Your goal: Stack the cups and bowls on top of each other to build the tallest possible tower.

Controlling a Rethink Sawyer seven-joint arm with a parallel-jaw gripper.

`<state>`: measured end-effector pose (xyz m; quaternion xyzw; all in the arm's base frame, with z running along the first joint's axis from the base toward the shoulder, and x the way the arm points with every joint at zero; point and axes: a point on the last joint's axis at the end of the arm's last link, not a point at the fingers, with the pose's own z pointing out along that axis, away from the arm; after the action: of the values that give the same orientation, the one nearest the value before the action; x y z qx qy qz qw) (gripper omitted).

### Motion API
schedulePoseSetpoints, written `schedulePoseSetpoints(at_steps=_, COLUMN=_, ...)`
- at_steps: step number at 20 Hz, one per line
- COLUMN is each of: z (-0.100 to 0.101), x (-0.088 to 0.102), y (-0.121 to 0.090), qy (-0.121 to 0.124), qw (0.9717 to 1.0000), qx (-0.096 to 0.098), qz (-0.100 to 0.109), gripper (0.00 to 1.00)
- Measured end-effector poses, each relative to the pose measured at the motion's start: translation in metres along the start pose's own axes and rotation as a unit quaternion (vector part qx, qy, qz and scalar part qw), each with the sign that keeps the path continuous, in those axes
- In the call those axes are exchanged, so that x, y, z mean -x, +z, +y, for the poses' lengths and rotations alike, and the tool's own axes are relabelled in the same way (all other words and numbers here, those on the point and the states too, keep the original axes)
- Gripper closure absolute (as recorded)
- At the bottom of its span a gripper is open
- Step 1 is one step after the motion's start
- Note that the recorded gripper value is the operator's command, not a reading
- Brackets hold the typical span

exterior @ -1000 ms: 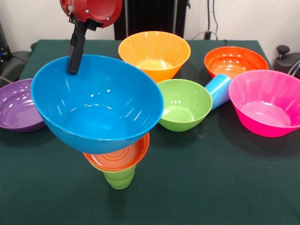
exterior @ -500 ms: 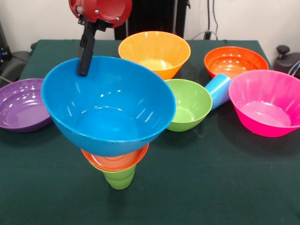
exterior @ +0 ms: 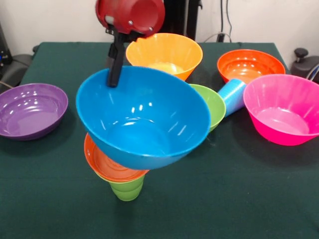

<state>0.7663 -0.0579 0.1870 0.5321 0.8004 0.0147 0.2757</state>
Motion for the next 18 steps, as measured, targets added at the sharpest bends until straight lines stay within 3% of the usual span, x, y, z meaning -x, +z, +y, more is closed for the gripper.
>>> schedulePoseSetpoints(at_steps=11, z=-0.032, x=-0.028, y=0.023, qy=-0.004, qw=0.9992, qx=-0.034, qz=0.023, gripper=1.00)
schedulePoseSetpoints(at_steps=18, z=-0.052, x=-0.023, y=0.028, qy=0.010, qw=0.9986, qx=-0.043, qz=0.028, gripper=1.00)
